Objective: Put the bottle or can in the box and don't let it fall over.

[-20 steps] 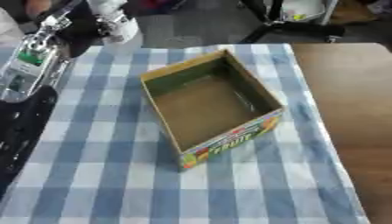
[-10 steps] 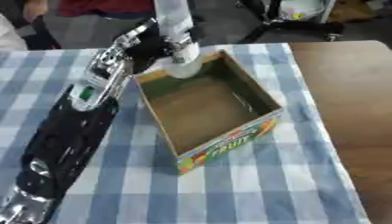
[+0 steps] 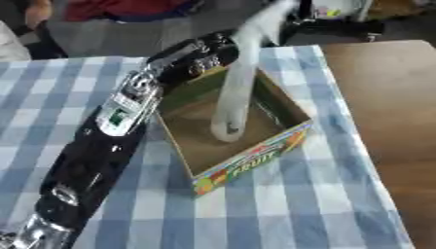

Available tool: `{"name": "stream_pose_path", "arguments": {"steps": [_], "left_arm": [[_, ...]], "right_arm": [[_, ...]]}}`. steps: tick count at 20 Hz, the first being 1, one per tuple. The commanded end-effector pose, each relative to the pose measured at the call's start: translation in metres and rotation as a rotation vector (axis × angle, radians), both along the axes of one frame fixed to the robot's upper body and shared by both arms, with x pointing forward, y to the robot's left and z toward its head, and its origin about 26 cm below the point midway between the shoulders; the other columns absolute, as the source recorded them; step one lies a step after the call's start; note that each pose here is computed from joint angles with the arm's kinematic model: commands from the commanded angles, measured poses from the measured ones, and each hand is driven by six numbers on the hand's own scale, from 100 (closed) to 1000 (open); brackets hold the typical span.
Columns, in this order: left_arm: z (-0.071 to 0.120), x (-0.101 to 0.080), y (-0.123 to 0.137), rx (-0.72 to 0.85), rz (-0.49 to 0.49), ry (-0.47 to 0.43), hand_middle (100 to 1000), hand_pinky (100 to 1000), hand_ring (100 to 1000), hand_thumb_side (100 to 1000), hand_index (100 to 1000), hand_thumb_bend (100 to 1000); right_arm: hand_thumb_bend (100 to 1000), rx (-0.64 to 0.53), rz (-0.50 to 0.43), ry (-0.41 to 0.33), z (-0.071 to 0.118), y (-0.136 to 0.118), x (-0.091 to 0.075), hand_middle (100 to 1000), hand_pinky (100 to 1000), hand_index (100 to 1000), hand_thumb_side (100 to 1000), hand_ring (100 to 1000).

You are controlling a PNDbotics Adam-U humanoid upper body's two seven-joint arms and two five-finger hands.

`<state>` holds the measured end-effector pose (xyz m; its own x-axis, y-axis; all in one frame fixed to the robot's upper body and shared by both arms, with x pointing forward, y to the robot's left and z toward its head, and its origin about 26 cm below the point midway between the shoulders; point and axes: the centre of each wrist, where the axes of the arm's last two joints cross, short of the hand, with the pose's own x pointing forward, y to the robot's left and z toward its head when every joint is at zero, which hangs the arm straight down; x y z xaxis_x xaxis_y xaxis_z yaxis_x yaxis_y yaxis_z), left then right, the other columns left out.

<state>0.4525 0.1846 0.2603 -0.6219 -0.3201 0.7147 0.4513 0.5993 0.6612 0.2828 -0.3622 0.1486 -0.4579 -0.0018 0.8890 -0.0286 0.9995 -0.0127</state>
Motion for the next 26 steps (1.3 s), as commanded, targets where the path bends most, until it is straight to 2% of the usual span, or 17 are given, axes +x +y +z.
{"name": "stream_pose_path", "arguments": {"steps": [1, 2, 3, 5, 6, 7, 8, 14, 17, 21, 26], "left_arm": [[0.006, 0.002, 0.008, 0.044, 0.029, -0.062, 941, 1000, 869, 704, 1000, 447], [0.005, 0.002, 0.010, 0.042, 0.033, -0.061, 940, 1000, 869, 703, 1000, 439], [0.005, 0.001, 0.013, 0.035, 0.038, -0.061, 938, 1000, 865, 692, 1000, 348], [0.007, -0.002, 0.021, 0.000, 0.049, -0.060, 951, 1000, 869, 732, 1000, 244], [0.009, -0.005, 0.026, -0.022, 0.052, -0.059, 953, 1000, 870, 743, 1000, 219], [0.012, -0.009, 0.031, -0.042, 0.058, -0.060, 956, 1000, 870, 796, 1000, 122], [0.016, -0.013, 0.037, -0.061, 0.066, -0.064, 954, 1000, 868, 817, 1000, 100], [0.038, -0.042, 0.079, -0.162, 0.116, -0.099, 955, 1000, 862, 784, 1000, 100], [0.042, -0.058, 0.105, -0.181, 0.135, -0.123, 966, 1000, 861, 777, 1000, 100], [0.040, -0.081, 0.140, -0.190, 0.188, -0.174, 974, 1000, 864, 771, 1000, 100], [0.026, -0.115, 0.173, -0.220, 0.260, -0.236, 974, 1000, 863, 767, 1000, 100]], "right_arm": [[100, -0.031, -0.005, -0.025, 0.012, -0.005, -0.003, 1000, 836, 1000, 712, 969], [100, -0.031, -0.010, -0.023, 0.011, -0.005, -0.004, 1000, 835, 1000, 712, 969], [100, -0.032, -0.015, -0.021, 0.010, -0.006, -0.004, 1000, 835, 1000, 710, 969], [100, -0.033, -0.032, -0.017, 0.009, -0.009, -0.007, 1000, 835, 1000, 709, 969], [100, -0.034, -0.040, -0.015, 0.008, -0.011, -0.008, 1000, 835, 1000, 709, 969], [100, -0.034, -0.046, -0.013, 0.007, -0.012, -0.009, 1000, 835, 1000, 707, 969], [100, -0.035, -0.052, -0.011, 0.007, -0.013, -0.010, 1000, 835, 1000, 707, 969], [100, -0.041, -0.091, -0.004, 0.002, -0.020, -0.017, 1000, 835, 1000, 692, 968], [100, -0.048, -0.108, -0.003, 0.001, -0.024, -0.022, 1000, 836, 1000, 682, 968], [100, -0.061, -0.124, -0.007, 0.000, -0.028, -0.026, 1000, 836, 1000, 669, 968], [100, -0.077, -0.139, -0.029, -0.001, -0.030, -0.031, 1000, 838, 1000, 651, 968]]}}
